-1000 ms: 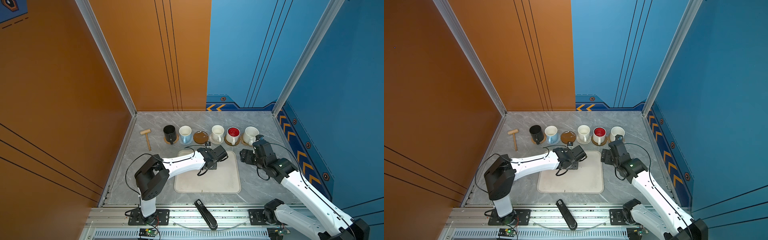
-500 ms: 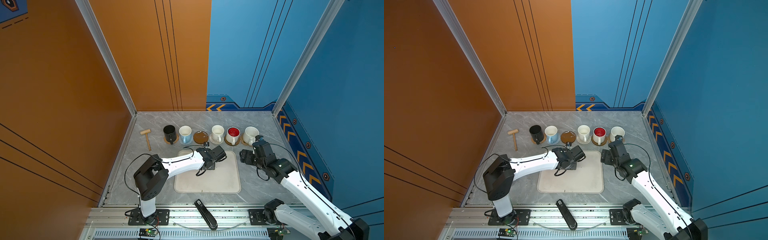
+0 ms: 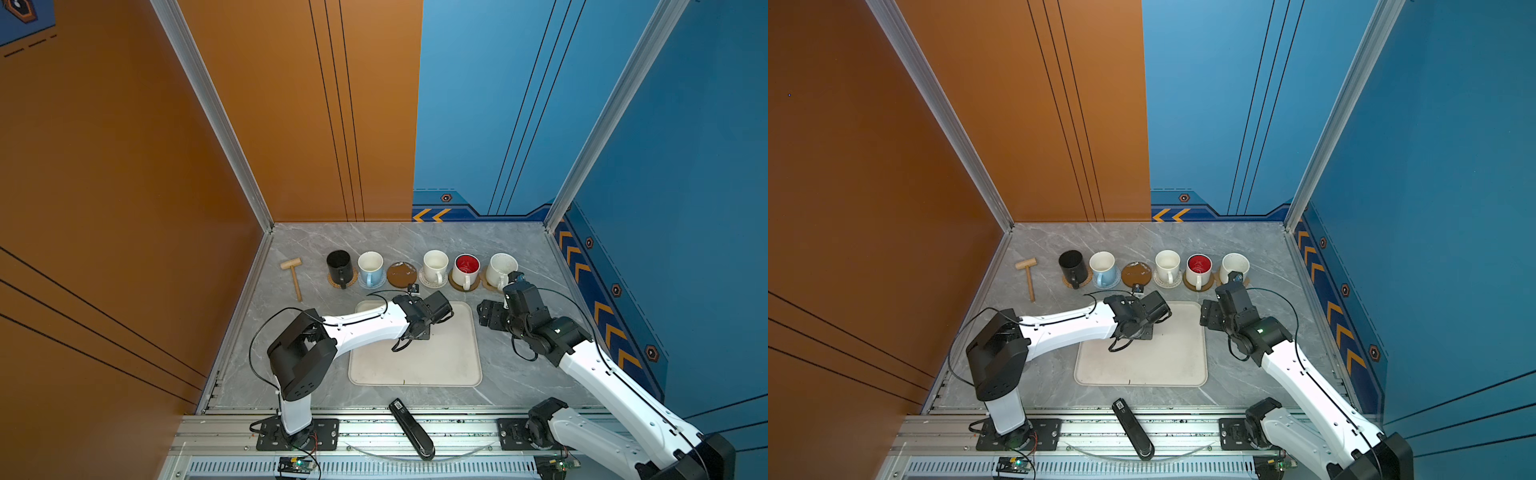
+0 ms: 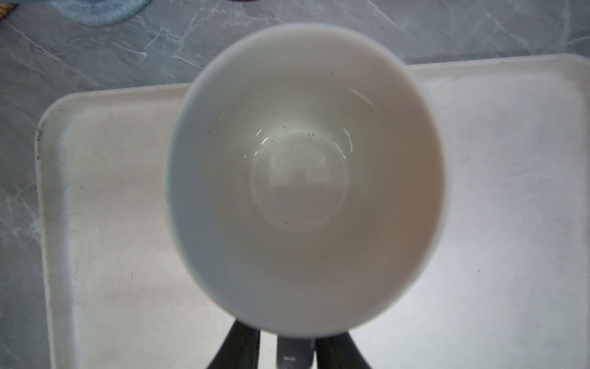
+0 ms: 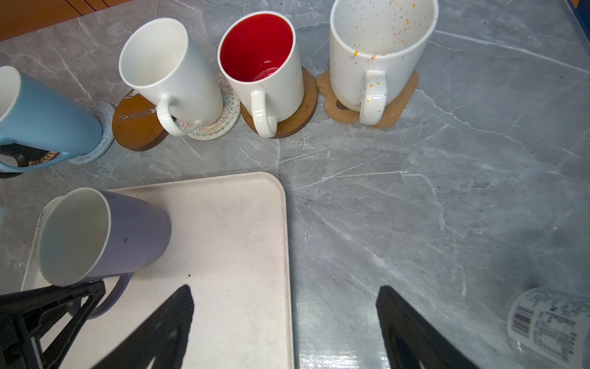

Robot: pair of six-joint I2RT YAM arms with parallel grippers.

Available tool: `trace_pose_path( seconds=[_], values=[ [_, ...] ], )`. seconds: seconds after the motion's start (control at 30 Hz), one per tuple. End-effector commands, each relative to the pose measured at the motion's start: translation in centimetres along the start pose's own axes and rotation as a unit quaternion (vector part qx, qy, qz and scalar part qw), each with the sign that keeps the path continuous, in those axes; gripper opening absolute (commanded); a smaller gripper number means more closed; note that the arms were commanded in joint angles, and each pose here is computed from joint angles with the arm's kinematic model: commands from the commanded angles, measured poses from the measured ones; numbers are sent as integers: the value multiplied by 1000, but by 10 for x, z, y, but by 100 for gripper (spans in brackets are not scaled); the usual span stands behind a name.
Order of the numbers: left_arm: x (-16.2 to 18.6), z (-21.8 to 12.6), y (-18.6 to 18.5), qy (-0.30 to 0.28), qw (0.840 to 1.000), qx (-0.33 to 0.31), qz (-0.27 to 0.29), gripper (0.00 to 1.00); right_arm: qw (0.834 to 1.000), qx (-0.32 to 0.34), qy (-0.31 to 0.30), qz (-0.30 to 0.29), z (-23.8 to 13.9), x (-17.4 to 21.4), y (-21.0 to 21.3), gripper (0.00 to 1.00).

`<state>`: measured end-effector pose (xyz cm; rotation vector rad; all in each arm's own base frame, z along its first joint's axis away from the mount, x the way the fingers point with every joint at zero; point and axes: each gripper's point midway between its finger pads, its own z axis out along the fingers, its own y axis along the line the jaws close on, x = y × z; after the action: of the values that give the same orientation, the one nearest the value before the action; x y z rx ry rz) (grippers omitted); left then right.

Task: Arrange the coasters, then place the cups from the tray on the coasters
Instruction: 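Lower left gripper into the lilac mug and close on its rim, then lift the lilac mug with left gripper and carry it toward the empty wooden coaster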

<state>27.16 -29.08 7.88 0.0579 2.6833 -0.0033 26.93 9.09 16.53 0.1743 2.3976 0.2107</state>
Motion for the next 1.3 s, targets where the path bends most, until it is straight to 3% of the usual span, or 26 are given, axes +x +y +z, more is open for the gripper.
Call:
trace_pose_path(
  seconds=[0.0, 0.83, 1.0, 1.13, 1.27],
  values=[
    [-2, 3, 3, 4, 1000, -14, 8, 30, 1000, 0, 5, 5, 5, 3, -1, 89],
    [2, 12, 4, 17, 1000, -18, 9, 25, 1000, -2, 12, 7, 9, 6, 0, 88],
    [-1, 11, 4, 15, 1000, -18, 8, 16, 1000, -3, 14, 8, 10, 7, 1, 89],
    [-3, 9, 5, 9, 1000, -19, 6, 0, 1000, -6, 16, 10, 11, 7, 2, 88],
    [-6, 4, 7, -2, 1000, -21, 7, 0, 1000, -9, 19, 13, 13, 9, 3, 88]
  ],
)
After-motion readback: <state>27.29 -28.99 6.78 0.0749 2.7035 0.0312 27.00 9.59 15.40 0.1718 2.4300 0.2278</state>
